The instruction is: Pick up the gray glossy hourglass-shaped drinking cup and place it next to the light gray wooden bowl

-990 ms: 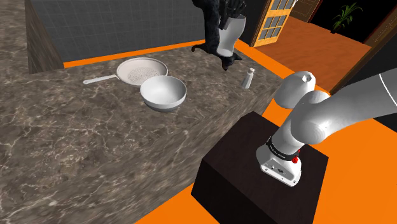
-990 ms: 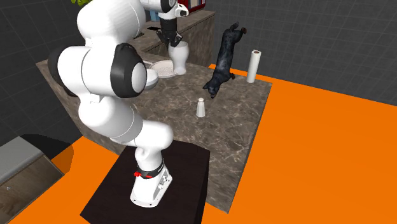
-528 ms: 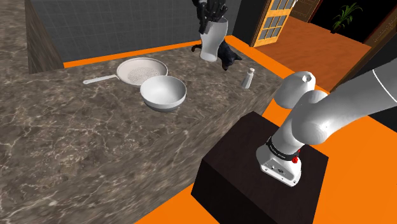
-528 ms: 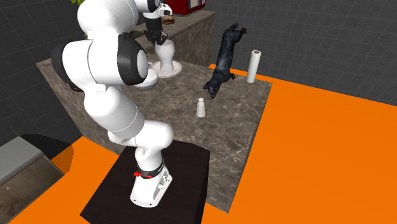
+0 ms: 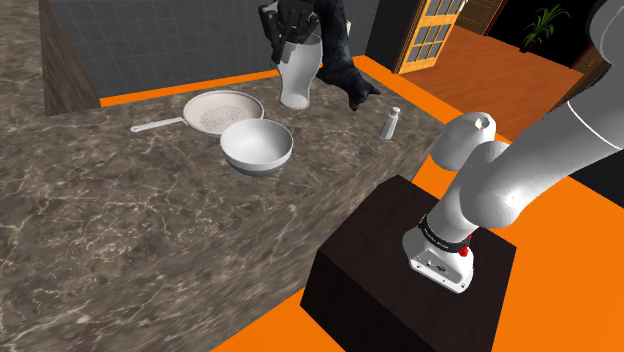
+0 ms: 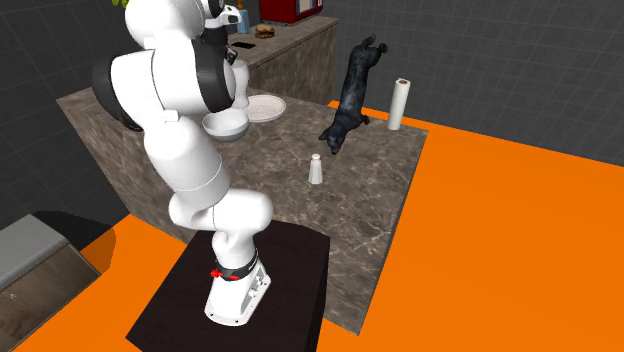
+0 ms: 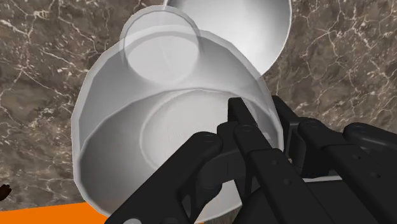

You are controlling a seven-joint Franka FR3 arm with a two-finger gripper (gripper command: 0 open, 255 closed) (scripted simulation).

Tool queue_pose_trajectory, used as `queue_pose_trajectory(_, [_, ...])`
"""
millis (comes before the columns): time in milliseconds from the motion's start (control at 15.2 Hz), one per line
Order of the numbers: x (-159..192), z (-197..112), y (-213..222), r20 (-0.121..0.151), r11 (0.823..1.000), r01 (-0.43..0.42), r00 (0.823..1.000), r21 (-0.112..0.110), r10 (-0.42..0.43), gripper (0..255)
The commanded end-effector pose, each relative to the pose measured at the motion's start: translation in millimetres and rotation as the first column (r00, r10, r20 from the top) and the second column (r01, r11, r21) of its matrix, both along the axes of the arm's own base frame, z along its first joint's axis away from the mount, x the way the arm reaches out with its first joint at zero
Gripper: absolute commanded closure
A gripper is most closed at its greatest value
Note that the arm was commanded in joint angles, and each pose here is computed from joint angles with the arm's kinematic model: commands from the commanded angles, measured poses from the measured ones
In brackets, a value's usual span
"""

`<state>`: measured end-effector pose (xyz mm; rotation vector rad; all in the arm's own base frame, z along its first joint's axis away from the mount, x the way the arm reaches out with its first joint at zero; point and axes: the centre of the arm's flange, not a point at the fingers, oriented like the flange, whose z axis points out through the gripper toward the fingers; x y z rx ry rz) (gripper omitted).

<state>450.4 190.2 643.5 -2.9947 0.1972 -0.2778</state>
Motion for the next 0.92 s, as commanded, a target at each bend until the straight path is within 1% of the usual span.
queue_pose_trajectory(0, [3,-1,27,0.000,1.000,0.001,1.000,0.001,-0.001,255])
queue_pose_trajectory(858, [41,-14,194,0.000,1.000,0.001,1.000,0.001,-0.001,255])
